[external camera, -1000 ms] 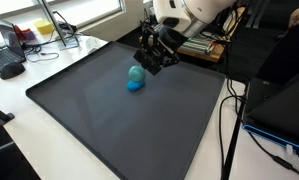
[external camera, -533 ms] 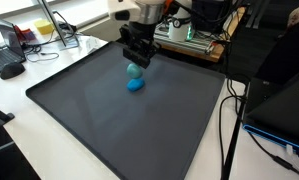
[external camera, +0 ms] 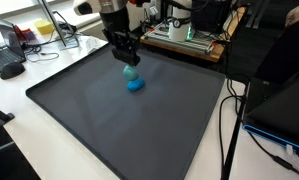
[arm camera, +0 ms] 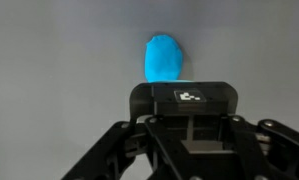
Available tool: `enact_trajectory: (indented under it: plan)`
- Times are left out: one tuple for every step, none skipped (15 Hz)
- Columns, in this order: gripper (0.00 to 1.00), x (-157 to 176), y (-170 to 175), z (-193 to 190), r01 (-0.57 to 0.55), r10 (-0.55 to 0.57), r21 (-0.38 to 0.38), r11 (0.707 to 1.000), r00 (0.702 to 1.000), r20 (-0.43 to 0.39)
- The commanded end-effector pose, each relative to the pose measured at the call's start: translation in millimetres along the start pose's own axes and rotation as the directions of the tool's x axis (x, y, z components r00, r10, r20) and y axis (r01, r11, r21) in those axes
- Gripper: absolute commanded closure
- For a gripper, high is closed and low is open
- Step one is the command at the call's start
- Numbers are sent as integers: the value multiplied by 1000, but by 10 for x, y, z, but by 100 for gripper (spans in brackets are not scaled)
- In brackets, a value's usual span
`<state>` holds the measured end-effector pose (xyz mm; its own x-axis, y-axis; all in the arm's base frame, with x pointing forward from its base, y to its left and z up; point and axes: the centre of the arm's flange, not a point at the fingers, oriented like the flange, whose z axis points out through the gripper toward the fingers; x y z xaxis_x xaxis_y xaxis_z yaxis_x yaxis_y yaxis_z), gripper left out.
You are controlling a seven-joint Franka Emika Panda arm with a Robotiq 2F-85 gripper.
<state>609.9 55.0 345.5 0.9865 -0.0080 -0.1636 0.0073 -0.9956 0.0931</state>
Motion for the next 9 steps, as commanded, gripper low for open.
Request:
enact_trajectory:
  plan:
    - [78,-45,351,-28,-5,7,129,992,1000,-14]
    - [78,-37,464,-15,1,2,163,987,1000,-19]
    - [78,-26,577,-2,4,1,198,980,1000,-24]
    - [78,-10,696,16,6,0,225,974,1000,-26]
    - [78,5,812,28,5,3,256,967,1000,-31]
    - [78,15,923,42,16,-6,284,959,999,-37]
    - [78,32,1045,57,29,-16,315,949,999,-44]
    - [78,42,1145,69,35,-19,339,940,999,-50]
    - [78,47,1245,89,56,-35,362,930,997,-65]
